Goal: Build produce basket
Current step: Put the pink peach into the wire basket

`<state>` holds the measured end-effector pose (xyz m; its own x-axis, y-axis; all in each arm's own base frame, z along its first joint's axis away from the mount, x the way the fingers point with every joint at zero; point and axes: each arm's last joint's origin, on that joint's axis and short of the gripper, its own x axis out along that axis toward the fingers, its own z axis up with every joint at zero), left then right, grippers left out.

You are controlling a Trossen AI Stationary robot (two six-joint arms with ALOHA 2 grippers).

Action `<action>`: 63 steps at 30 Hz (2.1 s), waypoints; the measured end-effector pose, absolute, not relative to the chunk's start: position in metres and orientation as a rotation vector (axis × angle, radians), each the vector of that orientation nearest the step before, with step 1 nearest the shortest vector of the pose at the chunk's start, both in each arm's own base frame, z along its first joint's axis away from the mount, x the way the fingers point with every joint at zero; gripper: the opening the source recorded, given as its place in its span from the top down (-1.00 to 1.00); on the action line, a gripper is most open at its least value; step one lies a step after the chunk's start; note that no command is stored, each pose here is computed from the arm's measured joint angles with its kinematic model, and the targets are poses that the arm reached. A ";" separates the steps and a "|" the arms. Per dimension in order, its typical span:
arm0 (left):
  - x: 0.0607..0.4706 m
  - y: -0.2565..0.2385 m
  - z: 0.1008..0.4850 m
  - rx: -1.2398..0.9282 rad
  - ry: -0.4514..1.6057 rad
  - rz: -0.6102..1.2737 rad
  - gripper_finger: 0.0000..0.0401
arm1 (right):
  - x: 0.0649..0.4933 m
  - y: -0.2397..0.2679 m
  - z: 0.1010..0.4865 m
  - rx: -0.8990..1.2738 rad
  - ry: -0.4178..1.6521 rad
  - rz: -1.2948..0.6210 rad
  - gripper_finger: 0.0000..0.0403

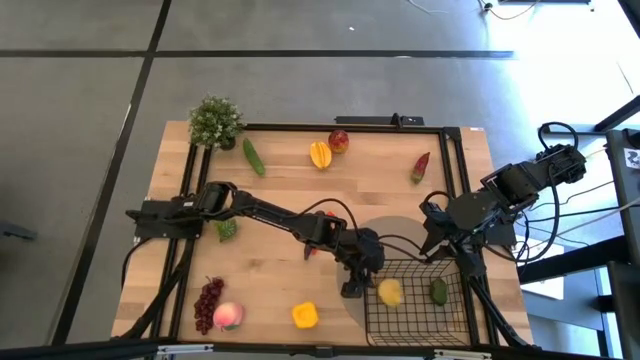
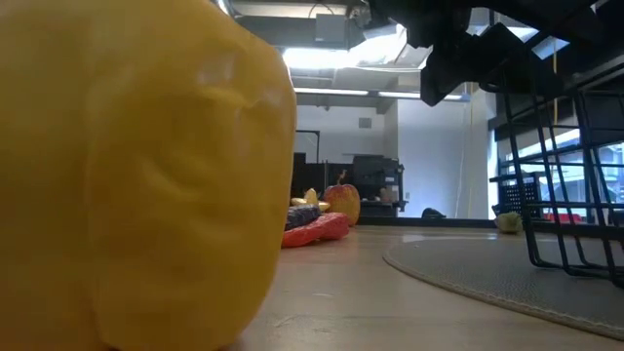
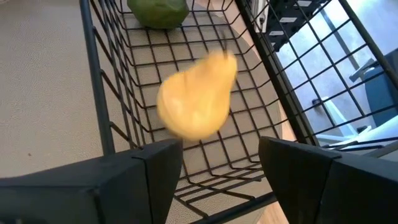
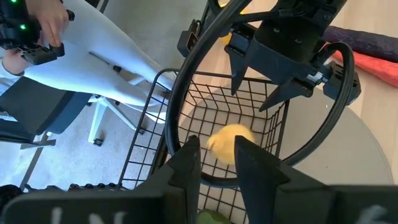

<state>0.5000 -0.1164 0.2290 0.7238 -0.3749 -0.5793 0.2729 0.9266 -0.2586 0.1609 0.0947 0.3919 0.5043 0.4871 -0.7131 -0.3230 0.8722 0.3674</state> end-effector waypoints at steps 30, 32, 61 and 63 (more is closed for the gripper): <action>0.408 -0.065 0.369 -0.071 0.658 0.042 -0.02 | 0.163 0.094 0.393 0.190 0.887 0.466 0.56; 0.396 -0.063 0.374 -0.110 0.700 0.094 -0.02 | 0.164 0.094 0.394 0.190 0.881 0.469 0.56; 0.302 -0.104 0.379 -0.455 1.248 0.214 -0.02 | 0.172 0.099 0.402 0.188 0.754 0.509 0.56; 0.299 -0.113 0.379 -0.463 1.275 0.158 -0.02 | 0.172 0.098 0.402 0.184 0.750 0.495 0.56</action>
<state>0.2988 -0.1135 0.3787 0.2954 -0.1388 -0.9452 -0.3651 0.8979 -0.2459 0.1722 0.0984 0.4020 0.6235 0.4930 -0.6068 -0.3644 0.8699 0.3323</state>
